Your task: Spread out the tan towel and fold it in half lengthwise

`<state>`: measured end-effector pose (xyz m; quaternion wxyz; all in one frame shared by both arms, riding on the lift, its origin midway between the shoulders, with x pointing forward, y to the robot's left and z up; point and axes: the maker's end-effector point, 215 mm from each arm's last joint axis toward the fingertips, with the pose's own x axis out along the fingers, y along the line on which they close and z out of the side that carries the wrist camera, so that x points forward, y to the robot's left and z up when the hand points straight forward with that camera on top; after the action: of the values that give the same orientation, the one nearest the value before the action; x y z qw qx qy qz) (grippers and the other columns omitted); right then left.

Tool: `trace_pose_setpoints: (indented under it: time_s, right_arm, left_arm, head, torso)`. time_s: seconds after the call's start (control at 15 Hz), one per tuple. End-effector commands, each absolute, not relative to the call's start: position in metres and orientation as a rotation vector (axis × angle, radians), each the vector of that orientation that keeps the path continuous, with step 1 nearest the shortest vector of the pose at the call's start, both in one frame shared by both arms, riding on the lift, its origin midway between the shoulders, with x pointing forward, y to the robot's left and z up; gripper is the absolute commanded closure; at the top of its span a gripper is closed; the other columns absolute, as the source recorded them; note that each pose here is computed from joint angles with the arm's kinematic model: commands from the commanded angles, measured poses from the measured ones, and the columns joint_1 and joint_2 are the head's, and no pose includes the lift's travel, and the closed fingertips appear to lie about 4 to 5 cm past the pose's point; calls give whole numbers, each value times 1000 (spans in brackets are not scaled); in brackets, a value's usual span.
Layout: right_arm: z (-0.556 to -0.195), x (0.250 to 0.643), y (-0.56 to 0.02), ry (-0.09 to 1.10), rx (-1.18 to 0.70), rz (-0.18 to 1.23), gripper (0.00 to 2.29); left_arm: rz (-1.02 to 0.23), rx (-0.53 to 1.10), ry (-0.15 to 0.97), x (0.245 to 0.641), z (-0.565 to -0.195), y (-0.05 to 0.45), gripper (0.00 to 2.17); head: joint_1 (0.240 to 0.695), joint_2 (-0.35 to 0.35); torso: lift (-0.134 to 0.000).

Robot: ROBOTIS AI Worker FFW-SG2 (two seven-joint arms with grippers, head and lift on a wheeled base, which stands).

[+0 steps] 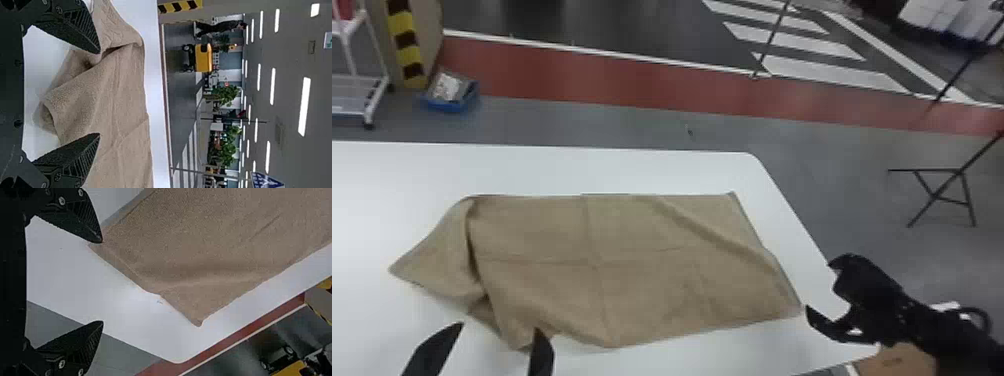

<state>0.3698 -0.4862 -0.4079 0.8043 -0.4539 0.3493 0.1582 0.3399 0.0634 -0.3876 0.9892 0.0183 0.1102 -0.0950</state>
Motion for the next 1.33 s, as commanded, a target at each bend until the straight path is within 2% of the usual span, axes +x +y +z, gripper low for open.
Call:
trace_pose_setpoints:
  time_s: [0.0, 0.6, 0.8, 1.0, 1.27]
  right_arm:
    - [-423, 366, -488, 788, -1008, 386, 194]
    - [-461, 372, -454, 880, -1054, 552, 414]
    - [-456, 377, -454, 884, -1034, 558, 761]
    - [-449, 377, -459, 882, -1023, 553, 1396]
    - [-426, 382, -472, 849, -985, 517, 1423]
  left_arm:
    - [-185, 38, 228, 339, -390, 66, 147]
    - [-171, 43, 237, 338, -395, 73, 147]
    - [-169, 45, 235, 339, -394, 74, 147]
    - [-170, 44, 235, 339, -394, 74, 147]
    - [-176, 44, 233, 340, -394, 72, 147]
  head:
    - [695, -350]
    - [695, -350]
    - [695, -350]
    - [695, -350]
    - [695, -350]
  torso:
    - [-123]
    - [-123]
    - [-123]
    - [-123]
    - [-123]
